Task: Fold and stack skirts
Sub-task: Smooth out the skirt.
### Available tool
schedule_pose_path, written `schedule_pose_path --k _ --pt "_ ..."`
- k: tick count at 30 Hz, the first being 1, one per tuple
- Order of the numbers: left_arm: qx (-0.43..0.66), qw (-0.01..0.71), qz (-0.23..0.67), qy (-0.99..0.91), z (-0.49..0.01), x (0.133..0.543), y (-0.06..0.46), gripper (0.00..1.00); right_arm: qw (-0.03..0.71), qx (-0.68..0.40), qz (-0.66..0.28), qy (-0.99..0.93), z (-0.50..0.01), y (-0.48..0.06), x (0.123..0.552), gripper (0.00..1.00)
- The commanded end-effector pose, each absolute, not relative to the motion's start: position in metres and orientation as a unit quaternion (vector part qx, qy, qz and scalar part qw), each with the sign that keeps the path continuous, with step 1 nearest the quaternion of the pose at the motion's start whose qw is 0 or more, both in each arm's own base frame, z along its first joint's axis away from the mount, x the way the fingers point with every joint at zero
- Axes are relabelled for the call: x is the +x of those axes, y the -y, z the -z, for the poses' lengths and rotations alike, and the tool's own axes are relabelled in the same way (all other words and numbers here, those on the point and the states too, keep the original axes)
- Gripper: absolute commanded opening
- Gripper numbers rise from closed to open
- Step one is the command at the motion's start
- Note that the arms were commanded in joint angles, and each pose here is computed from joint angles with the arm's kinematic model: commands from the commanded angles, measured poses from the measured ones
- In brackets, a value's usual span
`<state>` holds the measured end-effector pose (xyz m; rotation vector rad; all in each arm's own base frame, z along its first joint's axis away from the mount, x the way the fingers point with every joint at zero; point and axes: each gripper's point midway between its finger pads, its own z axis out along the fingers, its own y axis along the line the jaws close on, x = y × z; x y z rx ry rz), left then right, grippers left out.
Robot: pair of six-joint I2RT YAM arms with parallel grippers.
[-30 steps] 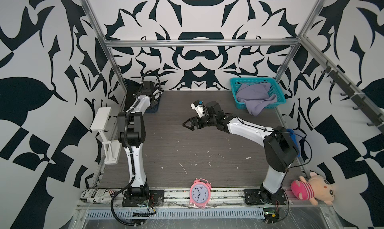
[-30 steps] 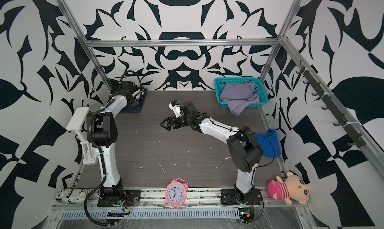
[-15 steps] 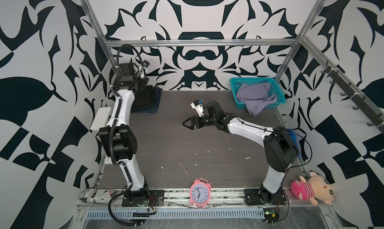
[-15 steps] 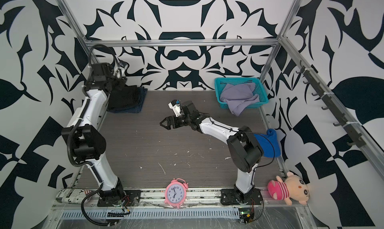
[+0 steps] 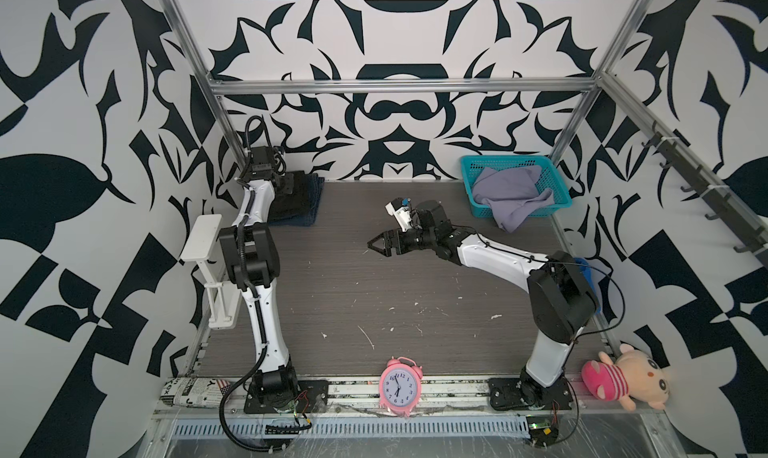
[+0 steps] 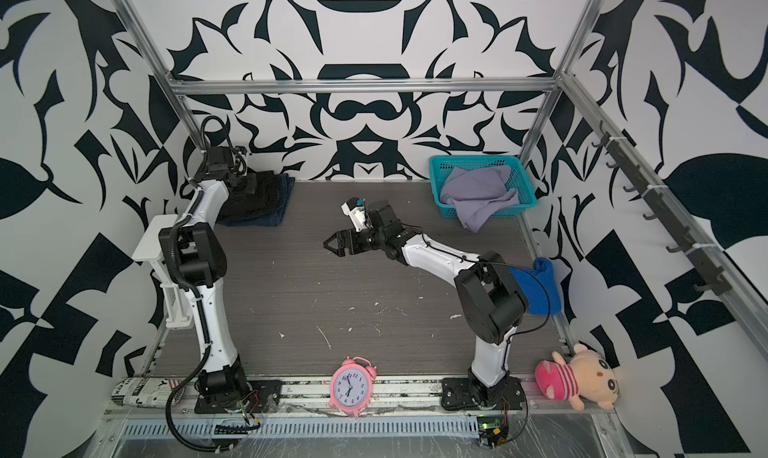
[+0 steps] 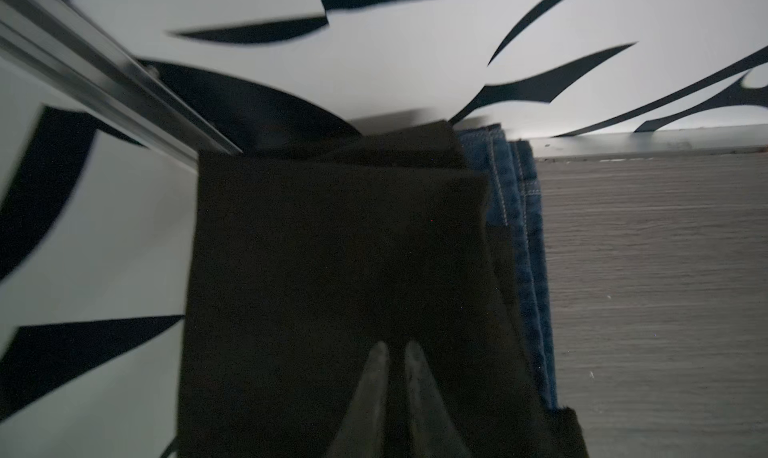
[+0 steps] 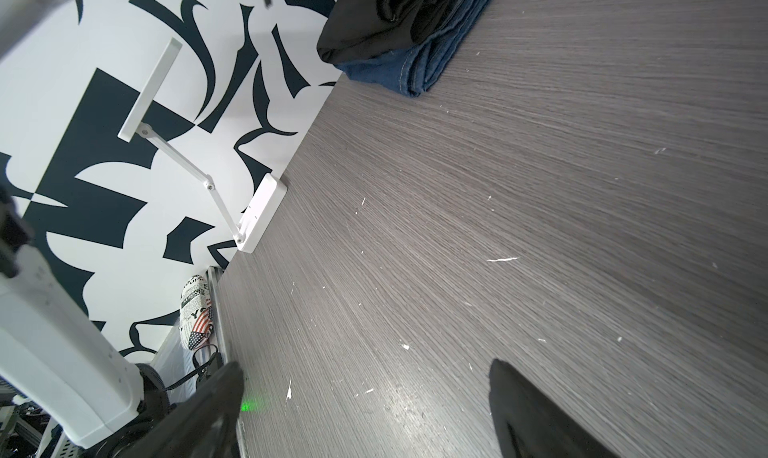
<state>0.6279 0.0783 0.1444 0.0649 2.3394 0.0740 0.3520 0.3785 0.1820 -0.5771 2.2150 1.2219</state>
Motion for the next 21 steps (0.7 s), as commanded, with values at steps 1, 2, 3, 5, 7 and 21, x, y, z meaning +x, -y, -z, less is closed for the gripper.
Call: schedule_pose_path --k 1,2,3,5,7,21 --pt "-0.012 0.404 -0.007 -0.915 -0.158 0.636 -0.077 0.16 0.305 -0.219 -0.466 -0.801 -0.214 -0.377 0.354 0.95" --pt "-0.012 0.398 -0.003 -0.917 -0.150 0.637 -0.077 0.16 0.306 -0.217 -0.463 -0.803 -0.212 -0.376 0.354 0.95" --pt "-0.013 0.391 0.002 -0.920 -0.142 0.639 -0.076 0.17 0.309 -0.217 -0.460 -0.803 -0.211 -0.376 0.355 0.95" --pt "-0.013 0.377 0.014 -0.926 -0.125 0.641 -0.073 0.19 0.316 -0.212 -0.453 -0.806 -0.208 -0.374 0.360 0.95" --pt "-0.015 0.367 0.021 -0.930 -0.112 0.641 -0.071 0.20 0.313 -0.210 -0.452 -0.808 -0.203 -0.375 0.364 0.95" --pt "0.016 0.450 0.001 -0.893 -0.210 0.633 -0.056 0.27 0.323 -0.203 -0.430 -0.818 -0.220 -0.372 0.379 0.95"
